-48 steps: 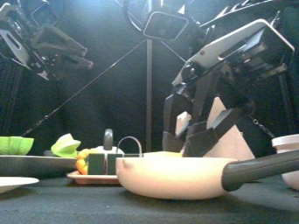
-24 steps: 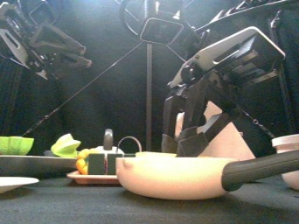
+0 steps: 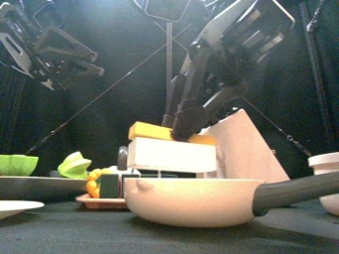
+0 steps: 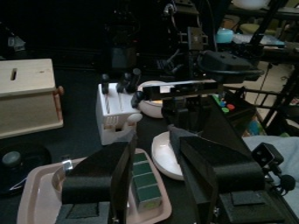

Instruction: Grab egg sushi

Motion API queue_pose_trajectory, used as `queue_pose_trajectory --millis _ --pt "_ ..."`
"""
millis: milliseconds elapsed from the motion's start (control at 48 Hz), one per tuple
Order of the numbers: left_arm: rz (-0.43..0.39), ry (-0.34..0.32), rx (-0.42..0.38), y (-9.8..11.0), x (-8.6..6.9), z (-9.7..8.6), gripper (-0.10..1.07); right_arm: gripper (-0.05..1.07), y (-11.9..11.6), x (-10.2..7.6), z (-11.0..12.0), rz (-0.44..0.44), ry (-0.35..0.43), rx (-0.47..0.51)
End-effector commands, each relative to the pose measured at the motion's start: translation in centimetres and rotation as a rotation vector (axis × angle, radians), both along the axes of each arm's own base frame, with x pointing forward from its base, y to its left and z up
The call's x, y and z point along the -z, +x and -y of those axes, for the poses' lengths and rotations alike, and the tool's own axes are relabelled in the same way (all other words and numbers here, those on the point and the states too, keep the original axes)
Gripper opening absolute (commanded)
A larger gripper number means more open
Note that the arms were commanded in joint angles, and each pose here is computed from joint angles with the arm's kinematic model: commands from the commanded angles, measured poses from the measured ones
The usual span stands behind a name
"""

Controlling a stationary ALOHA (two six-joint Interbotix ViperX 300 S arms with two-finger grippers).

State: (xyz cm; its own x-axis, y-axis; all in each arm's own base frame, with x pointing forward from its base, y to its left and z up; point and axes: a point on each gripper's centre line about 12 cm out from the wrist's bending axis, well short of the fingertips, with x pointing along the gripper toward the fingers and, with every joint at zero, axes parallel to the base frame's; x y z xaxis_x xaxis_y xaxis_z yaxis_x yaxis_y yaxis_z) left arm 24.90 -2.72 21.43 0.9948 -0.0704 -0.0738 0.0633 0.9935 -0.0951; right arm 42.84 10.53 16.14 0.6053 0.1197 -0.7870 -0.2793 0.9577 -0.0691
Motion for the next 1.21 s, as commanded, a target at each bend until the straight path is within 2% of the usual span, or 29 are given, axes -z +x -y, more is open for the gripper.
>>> queue_pose_trajectory --millis 0,188,354,542,812,979,1188 --pt "0.023 -0.001 0.001 0.2 -0.5 0.0 0.76 0.54 0.4 -3.4 -0.1 0.083 0.024 0.001" --pt "0.021 -0.001 0.001 0.1 -0.5 0.0 0.76 0.54 0.1 -4.4 -0.2 0.100 0.042 0.007" --pt "0.017 -0.002 0.001 0.0 -0.3 0.0 0.76 0.53 -0.2 -6.0 -0.3 0.140 0.084 0.020" --pt "0.014 0.000 0.001 0.0 -0.2 0.0 0.76 0.48 -0.9 -7.1 -0.4 0.179 0.124 0.029" --pt "0.017 0.003 -0.014 -0.1 -0.3 -0.4 0.76 0.43 -2.1 -8.1 -0.1 0.273 0.151 0.024" --pt "-0.013 -0.003 -0.011 -0.7 0.7 -0.3 0.76 0.43 -2.6 -8.4 0.3 0.313 0.153 0.023" --pt "-0.037 -0.054 -0.058 -1.0 1.4 -0.8 0.76 0.43 -2.6 -8.4 0.5 0.327 0.158 0.028"
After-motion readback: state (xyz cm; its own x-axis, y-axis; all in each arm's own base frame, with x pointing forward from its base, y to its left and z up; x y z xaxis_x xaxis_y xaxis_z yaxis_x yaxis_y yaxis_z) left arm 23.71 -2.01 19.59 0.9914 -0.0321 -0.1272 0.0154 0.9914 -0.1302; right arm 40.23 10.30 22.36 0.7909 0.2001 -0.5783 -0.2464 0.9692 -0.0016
